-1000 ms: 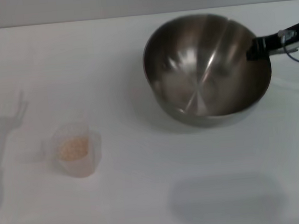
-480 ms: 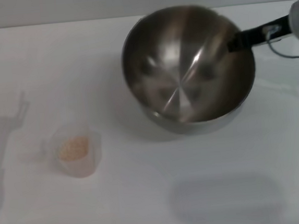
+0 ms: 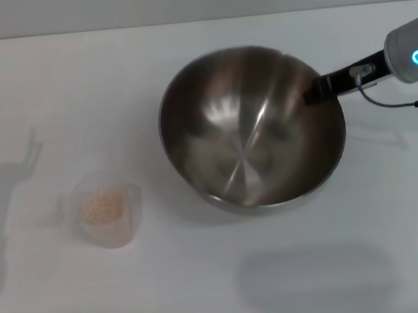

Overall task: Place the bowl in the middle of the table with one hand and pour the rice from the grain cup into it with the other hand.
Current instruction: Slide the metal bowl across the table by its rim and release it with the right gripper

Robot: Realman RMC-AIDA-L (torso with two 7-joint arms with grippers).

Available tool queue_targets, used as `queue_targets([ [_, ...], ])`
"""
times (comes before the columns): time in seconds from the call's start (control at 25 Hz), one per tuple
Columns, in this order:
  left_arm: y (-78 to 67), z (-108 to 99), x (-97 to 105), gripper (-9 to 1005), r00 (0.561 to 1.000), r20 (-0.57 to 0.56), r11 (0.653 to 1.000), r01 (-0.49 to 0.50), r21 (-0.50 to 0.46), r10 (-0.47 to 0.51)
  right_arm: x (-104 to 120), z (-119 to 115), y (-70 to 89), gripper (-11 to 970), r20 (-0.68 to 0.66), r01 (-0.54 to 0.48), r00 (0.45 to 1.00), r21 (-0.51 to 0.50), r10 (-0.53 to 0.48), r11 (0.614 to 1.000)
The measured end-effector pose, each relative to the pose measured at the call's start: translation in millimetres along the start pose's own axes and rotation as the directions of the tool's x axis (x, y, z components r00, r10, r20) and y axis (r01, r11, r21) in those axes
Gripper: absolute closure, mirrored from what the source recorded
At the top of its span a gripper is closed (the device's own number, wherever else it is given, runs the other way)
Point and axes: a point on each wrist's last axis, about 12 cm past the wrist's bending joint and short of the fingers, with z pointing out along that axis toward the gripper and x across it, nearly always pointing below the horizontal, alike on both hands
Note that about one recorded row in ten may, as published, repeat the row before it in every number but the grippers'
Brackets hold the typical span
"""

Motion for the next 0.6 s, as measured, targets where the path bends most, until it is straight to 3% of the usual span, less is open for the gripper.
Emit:
queue_targets([
  [0.6,-1.1,-0.4,-1.2,260,1.0,0.012,1.0,0.002,0.002,-0.002,1.1,7.2,0.3,945,-0.041,0.001,0.999,0.02,0.0,1.0],
])
